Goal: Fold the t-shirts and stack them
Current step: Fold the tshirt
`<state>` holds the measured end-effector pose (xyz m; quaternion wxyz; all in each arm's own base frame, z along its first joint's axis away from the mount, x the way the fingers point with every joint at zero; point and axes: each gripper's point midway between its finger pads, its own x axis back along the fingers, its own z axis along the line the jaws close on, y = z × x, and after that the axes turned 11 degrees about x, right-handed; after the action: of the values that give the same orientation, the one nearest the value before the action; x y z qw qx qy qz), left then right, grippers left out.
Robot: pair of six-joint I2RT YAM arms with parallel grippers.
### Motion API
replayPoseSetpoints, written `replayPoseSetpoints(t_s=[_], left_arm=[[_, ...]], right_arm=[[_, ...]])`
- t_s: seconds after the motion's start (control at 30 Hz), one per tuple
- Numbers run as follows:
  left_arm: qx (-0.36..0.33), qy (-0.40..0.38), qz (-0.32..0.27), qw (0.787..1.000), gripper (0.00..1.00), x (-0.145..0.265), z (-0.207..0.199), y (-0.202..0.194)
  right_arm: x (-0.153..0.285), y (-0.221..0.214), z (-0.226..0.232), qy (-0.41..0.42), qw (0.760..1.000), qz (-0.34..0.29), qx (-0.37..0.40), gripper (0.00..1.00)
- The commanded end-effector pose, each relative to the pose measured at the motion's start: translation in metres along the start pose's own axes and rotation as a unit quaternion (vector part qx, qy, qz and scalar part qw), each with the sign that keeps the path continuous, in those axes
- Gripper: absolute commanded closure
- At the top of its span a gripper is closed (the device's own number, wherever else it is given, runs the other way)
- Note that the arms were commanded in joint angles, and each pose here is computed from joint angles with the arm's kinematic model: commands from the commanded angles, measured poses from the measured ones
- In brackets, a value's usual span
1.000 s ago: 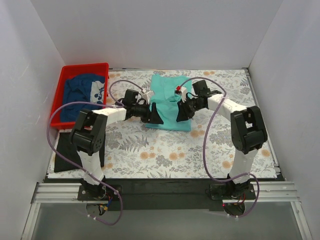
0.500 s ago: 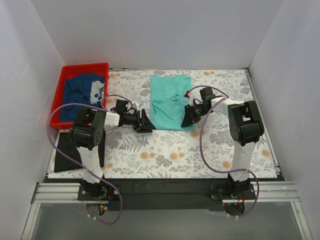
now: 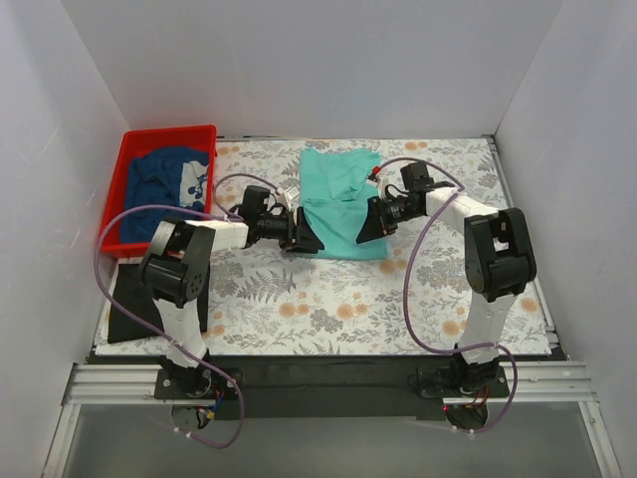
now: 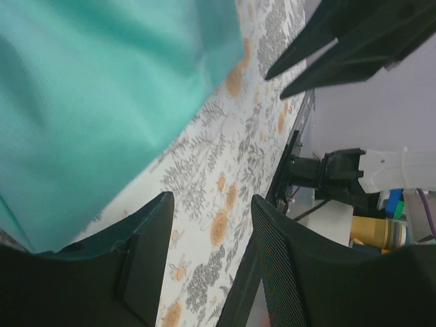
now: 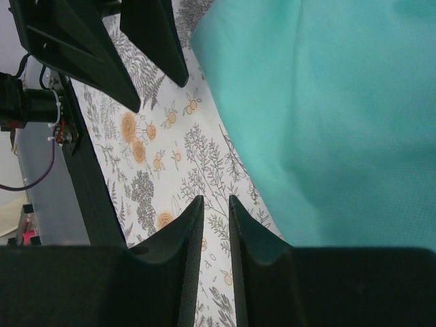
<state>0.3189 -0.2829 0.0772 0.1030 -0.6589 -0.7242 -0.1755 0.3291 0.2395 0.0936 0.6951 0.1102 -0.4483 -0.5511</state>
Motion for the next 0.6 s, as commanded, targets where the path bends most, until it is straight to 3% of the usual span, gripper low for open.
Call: replayPoseSetpoints(t_s=[0.0,0.17,0.37,0.5,0.57], left_arm=[[0.01,0.025,-0.034,0.999,0.52,-0.011,0.013,0.03],[0.016,0.065,-0.026,0.997,0.52,-0.021,0.05,0.032],[0.046,0.089,-0.009,0.995,0.53,-0.012,0.073,0.005],[0.043,0.073,-0.021,0.996,0.53,0.004,0.06,0.01],[0.001,0.046,-0.008,0.999,0.53,0.008,0.043,0.009]], right_arm=[[-0.01,-0.014,-0.013,0.0,0.999,0.012,-0.031,0.72],[-0.013,-0.034,-0.045,-0.013,0.997,0.022,-0.072,0.72],[-0.011,-0.056,-0.063,-0.026,0.994,0.033,-0.098,0.72],[0.002,-0.047,-0.048,-0.026,0.996,0.028,-0.081,0.72],[0.011,-0.041,-0.039,-0.027,0.997,0.03,-0.06,0.72]])
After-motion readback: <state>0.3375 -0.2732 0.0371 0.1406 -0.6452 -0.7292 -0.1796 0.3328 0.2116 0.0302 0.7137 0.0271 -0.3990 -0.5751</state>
